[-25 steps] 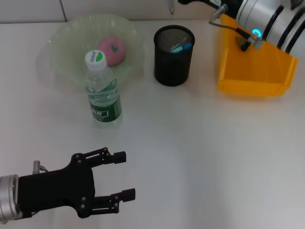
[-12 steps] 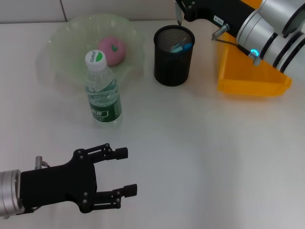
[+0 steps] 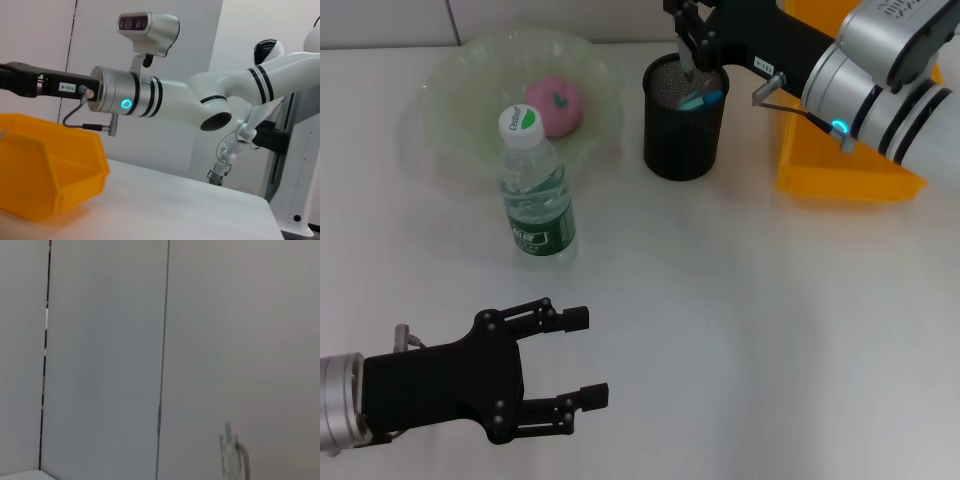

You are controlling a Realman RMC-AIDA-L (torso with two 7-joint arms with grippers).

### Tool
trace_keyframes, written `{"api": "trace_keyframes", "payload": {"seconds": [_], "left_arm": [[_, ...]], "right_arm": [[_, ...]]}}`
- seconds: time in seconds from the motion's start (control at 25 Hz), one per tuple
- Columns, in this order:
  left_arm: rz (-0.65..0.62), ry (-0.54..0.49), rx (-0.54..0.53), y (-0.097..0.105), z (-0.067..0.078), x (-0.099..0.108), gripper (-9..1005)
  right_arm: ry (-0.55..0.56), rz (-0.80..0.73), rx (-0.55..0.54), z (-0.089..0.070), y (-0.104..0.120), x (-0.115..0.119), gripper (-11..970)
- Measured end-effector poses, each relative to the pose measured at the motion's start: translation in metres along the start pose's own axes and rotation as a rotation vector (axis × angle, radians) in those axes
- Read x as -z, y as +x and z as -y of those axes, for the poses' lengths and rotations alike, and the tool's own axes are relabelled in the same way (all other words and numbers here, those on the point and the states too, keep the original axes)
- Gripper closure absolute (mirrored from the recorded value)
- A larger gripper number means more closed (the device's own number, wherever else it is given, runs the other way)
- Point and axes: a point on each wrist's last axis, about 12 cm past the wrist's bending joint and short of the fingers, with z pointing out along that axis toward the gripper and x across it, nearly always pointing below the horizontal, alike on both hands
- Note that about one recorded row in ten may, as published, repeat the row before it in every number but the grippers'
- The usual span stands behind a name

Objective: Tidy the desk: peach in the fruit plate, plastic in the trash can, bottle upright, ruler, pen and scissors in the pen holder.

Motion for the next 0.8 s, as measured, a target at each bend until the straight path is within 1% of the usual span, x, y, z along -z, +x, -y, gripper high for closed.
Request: {"api": "trace_keyframes", "payload": {"seconds": [0.16,0.36,0.4,0.44,0.56,0.6,0.64,0.72,0.8], "left_arm": [[0.005,0.0,-0.001,-0.001,0.0,0.0,189],[0.01,-0.006,-0.003,-0.001,0.0,0.001,189],[0.011,-0.008,-0.004,-0.001,0.0,0.001,189],[0.014,-0.014,-0.005,-0.002,-0.001,0.002,189],[0.021,-0.025,-0.003,-0.003,-0.002,0.004,189],[0.023,-0.028,-0.001,-0.003,-0.002,0.004,189],[0.024,-0.031,0.001,-0.003,-0.002,0.005,189],[0.026,-0.037,0.01,-0.003,-0.003,0.006,189],[0.027,-0.043,0.014,-0.003,-0.003,0.007,189]], "right_arm": [[0.005,0.007,-0.017,0.0,0.003,0.006,772],[0.002,0.035,-0.049,-0.001,0.006,0.017,543],[-0.024,0.085,-0.092,-0.002,0.002,0.026,518],[-0.024,0.085,-0.092,-0.002,0.002,0.026,493],[-0.101,0.169,-0.194,-0.002,-0.008,0.053,418],[-0.189,0.183,-0.259,0.003,-0.016,0.08,393],[-0.189,0.183,-0.259,0.003,-0.016,0.08,368],[-0.301,0.16,-0.27,0.007,-0.019,0.107,308],[-0.449,0.109,-0.233,0.006,-0.019,0.135,237]]}}
